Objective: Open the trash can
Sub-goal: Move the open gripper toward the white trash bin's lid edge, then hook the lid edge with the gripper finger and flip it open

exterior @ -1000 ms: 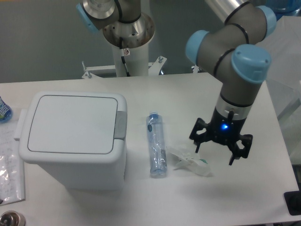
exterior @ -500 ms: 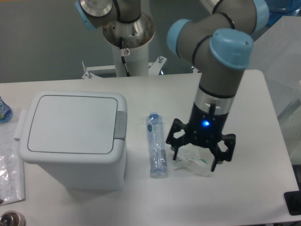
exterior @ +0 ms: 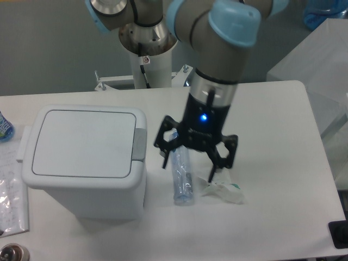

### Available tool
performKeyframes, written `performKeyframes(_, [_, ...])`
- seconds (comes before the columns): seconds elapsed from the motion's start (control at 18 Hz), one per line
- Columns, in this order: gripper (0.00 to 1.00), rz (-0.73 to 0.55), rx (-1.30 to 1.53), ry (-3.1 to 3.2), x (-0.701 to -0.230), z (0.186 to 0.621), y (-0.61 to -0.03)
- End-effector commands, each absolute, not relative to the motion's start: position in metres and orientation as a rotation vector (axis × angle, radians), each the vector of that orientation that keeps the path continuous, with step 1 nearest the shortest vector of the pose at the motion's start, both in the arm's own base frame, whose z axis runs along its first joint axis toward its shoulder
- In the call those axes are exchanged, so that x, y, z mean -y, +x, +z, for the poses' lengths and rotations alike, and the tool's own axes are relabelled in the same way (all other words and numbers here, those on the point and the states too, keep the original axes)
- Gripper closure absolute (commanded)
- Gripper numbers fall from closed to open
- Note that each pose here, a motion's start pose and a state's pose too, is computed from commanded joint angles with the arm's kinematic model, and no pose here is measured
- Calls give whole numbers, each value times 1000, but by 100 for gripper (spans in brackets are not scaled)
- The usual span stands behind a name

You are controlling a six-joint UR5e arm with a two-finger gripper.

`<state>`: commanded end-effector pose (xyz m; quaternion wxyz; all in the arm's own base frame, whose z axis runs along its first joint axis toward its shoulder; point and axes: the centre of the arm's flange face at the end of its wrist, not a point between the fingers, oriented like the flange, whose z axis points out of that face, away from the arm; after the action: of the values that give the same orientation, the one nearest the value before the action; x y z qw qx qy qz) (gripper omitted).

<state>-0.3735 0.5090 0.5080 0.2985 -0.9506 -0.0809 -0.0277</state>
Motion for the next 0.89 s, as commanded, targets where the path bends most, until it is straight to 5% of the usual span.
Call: performKeyframes(0.89, [0,-108,207,-2558,-504,478,-351])
